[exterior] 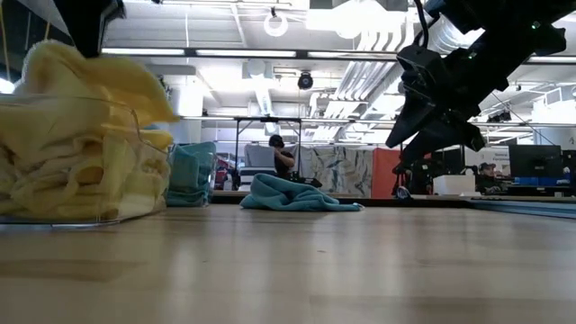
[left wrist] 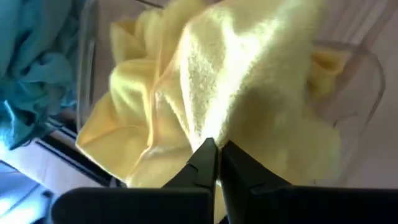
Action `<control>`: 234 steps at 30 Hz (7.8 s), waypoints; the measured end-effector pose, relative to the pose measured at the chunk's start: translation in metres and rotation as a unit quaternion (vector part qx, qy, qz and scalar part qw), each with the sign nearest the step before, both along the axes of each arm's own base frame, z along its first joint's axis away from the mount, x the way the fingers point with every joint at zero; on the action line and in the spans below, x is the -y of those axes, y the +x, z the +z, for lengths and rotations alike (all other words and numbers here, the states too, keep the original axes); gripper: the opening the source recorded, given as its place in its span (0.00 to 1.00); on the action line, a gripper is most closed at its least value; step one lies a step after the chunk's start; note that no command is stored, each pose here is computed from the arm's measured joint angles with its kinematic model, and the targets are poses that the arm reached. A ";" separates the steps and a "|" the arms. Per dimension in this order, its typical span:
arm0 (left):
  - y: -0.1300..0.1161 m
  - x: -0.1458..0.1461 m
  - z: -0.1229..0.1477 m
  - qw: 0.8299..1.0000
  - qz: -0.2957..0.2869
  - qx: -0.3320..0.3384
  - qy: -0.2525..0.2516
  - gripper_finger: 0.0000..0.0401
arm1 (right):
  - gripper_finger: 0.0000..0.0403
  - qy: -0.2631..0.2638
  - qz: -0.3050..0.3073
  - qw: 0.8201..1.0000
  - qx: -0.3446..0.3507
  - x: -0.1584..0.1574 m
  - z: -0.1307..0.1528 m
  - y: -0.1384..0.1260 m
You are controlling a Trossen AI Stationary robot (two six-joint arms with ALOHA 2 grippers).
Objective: Sort microfiber towel by color & place in baskets
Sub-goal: Put the yellow microfiber cloth into the bottom transparent bin, then put the blue microfiber cloth into the top transparent bin
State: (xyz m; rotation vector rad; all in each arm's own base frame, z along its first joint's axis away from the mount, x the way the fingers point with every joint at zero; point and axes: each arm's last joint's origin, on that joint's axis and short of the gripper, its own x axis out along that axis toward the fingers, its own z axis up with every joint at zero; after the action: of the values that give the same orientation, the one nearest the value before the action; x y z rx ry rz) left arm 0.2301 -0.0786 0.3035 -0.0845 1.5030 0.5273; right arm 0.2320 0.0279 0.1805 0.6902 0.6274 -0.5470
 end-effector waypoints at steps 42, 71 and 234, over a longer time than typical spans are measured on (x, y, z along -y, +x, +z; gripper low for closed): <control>-0.055 -0.027 -0.030 0.989 0.115 0.076 -0.053 0.00 | 0.42 -0.016 0.003 1.000 -0.007 0.000 -0.002 0.001; -0.020 -0.045 -0.125 0.988 0.043 0.100 -0.108 0.01 | 0.42 -0.031 0.007 0.999 -0.011 0.001 -0.002 0.001; 0.039 -0.089 0.047 0.822 -0.117 0.547 0.106 0.63 | 0.00 -0.243 0.236 0.940 -0.042 0.059 0.180 0.130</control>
State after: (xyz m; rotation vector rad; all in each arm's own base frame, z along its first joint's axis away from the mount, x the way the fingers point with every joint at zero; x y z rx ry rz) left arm 0.2696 0.0100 0.3509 -0.0162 0.3056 0.3294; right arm 0.3624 -0.0310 0.3601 0.0382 0.6760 -0.2634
